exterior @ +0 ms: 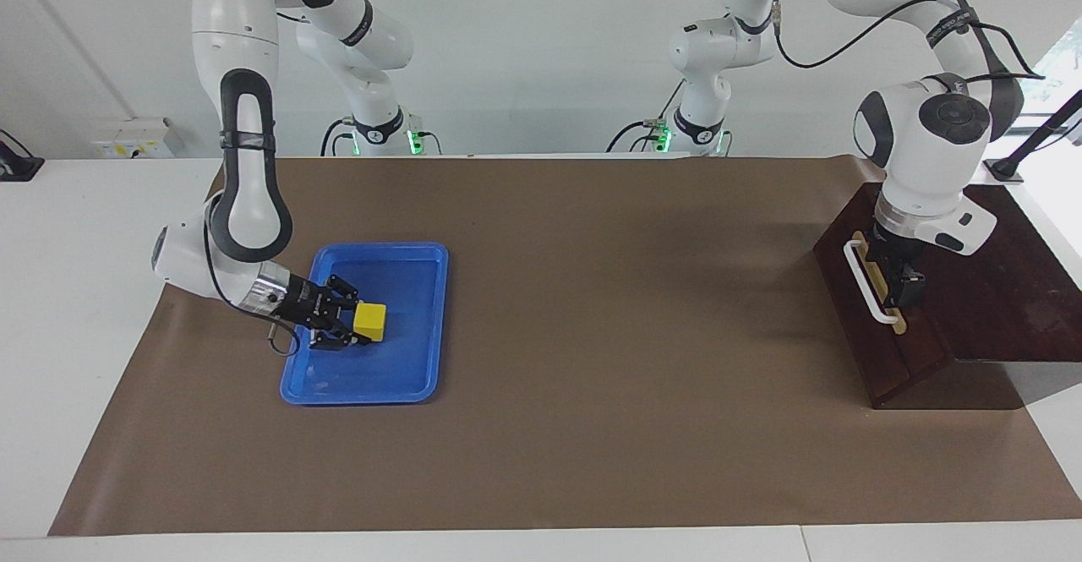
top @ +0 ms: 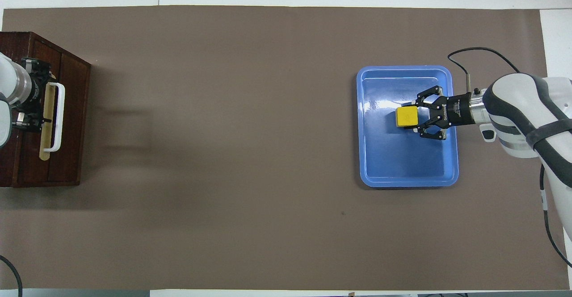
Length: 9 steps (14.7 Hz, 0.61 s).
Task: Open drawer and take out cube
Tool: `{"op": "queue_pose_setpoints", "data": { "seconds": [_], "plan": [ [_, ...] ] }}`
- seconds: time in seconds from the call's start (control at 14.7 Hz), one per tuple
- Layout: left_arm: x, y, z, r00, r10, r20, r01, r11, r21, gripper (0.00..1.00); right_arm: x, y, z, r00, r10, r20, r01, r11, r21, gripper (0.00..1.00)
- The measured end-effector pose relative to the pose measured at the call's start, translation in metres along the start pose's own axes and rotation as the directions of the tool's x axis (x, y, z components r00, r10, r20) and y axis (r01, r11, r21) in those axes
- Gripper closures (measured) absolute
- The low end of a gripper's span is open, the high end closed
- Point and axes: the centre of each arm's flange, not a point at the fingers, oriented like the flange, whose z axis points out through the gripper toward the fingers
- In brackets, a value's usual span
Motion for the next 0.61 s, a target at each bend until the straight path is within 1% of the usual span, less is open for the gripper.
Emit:
{"op": "queue_pose_setpoints", "data": {
  "seconds": [0.14,0.2,0.27,0.34,0.41,0.48,0.54,0.61],
  "plan": [
    [-0.018,0.006,-0.016,0.998,0.064,0.023,-0.064,0.998,0.003,0.0,0.001,0.002,0.002,1.0,-0.001,0.0,0.001,1.0,-0.003,0.44],
    [-0.029,0.009,-0.029,0.991,0.116,0.058,-0.117,0.993,0.008,0.0,0.002,0.002,0.002,1.0,-0.004,0.0,0.004,1.0,-0.004,0.44],
    [-0.037,0.009,-0.045,0.973,0.207,0.1,-0.208,0.978,0.002,0.0,0.002,0.003,0.003,1.0,-0.008,-0.001,0.008,1.0,-0.004,0.44],
    [-0.041,0.007,-0.064,0.938,0.319,0.134,-0.321,0.947,-0.007,0.0,0.003,0.004,0.003,1.0,-0.017,-0.004,0.017,1.0,-0.002,0.44],
    [-0.042,0.001,-0.083,0.888,0.431,0.161,-0.436,0.9,-0.009,0.0,0.004,0.004,0.003,1.0,-0.024,-0.006,0.023,1.0,-0.001,0.4],
    [-0.042,-0.006,-0.099,0.823,0.536,0.188,-0.543,0.839,-0.014,0.0,0.004,0.004,0.003,1.0,-0.03,-0.007,0.03,1.0,-0.001,0.33],
    [-0.042,-0.014,-0.11,0.747,0.63,0.214,-0.641,0.768,-0.025,0.0,0.004,0.004,0.003,0.999,-0.033,-0.007,0.033,0.999,-0.001,0.23],
    [-0.043,-0.022,-0.118,0.663,0.711,0.233,-0.724,0.689,-0.04,0.0,0.004,0.004,0.003,0.999,-0.034,-0.007,0.034,0.999,0.0,0.08]
  ]
}}
